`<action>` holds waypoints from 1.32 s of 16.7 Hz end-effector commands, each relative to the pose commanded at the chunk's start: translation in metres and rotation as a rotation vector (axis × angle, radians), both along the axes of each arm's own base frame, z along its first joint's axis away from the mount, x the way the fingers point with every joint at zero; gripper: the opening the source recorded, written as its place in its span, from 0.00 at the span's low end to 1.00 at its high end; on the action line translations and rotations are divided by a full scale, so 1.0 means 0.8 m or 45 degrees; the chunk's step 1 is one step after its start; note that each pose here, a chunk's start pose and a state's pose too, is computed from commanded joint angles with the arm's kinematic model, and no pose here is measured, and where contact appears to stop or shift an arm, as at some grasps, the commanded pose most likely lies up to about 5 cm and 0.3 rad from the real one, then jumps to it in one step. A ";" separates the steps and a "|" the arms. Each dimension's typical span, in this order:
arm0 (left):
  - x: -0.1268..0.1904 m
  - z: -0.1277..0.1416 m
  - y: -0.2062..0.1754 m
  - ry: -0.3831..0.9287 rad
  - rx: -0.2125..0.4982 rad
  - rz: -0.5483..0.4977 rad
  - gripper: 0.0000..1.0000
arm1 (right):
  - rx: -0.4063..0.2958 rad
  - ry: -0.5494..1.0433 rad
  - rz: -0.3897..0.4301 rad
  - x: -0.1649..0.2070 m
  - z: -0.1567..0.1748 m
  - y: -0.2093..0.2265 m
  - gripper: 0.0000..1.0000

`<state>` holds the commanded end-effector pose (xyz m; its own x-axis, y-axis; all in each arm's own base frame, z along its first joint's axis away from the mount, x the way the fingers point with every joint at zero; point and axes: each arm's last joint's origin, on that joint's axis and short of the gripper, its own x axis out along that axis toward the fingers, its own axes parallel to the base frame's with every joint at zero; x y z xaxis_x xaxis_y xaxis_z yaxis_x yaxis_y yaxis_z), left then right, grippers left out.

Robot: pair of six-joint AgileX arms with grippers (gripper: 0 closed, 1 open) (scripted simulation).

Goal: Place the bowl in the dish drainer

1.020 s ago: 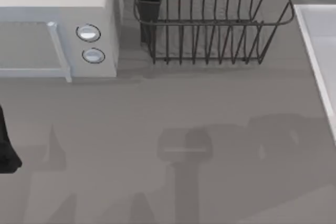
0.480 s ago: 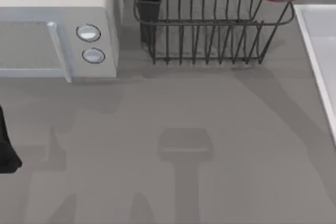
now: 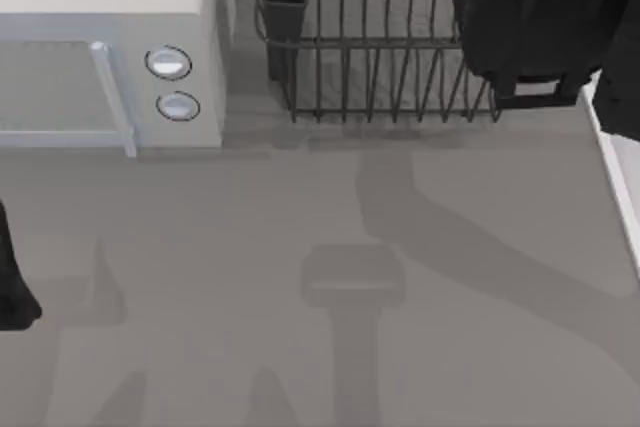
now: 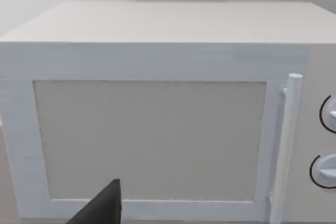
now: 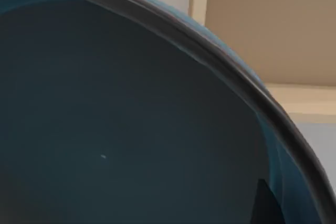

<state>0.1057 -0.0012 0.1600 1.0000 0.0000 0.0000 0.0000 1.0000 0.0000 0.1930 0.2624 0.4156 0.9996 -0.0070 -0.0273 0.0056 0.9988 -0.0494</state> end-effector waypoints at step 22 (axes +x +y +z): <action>0.000 0.000 0.000 0.000 0.000 0.000 1.00 | 0.071 -0.042 -0.003 0.228 -0.233 0.007 0.00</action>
